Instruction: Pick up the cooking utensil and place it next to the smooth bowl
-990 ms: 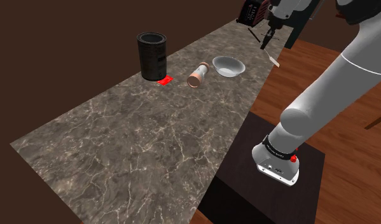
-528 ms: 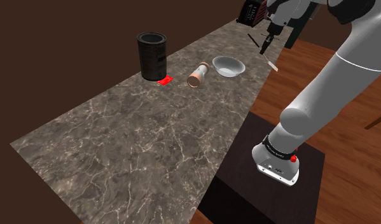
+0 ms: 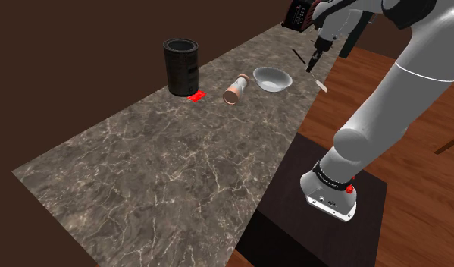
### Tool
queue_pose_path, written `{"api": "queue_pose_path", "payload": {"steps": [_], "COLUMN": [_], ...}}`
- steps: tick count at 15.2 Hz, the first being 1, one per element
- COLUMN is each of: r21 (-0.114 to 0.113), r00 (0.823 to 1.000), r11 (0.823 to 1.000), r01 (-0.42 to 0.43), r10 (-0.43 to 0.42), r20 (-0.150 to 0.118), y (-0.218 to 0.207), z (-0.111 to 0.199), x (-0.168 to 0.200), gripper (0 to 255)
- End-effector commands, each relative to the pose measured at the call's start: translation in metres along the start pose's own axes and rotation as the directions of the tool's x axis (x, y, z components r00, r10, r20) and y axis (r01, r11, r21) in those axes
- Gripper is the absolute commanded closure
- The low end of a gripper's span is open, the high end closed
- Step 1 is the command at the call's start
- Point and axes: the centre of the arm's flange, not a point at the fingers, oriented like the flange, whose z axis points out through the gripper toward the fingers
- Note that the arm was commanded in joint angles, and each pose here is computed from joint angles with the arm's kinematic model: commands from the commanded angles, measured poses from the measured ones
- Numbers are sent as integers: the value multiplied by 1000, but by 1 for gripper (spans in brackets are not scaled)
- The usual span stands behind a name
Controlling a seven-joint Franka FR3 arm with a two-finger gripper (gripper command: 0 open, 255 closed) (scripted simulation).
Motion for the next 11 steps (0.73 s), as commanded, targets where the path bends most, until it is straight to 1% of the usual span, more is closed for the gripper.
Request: {"api": "queue_pose_path", "payload": {"steps": [1, 8, 11], "r21": [0, 0, 0], "r00": [1000, 1000, 1000], "r11": [1000, 1000, 1000], "r01": [0, 0, 0], "r10": [0, 0, 0], "r20": [0, 0, 0], "y": [-1, -1, -1], "z": [11, 49, 49], "x": [0, -2, -2], "gripper": [255, 255, 255]}}
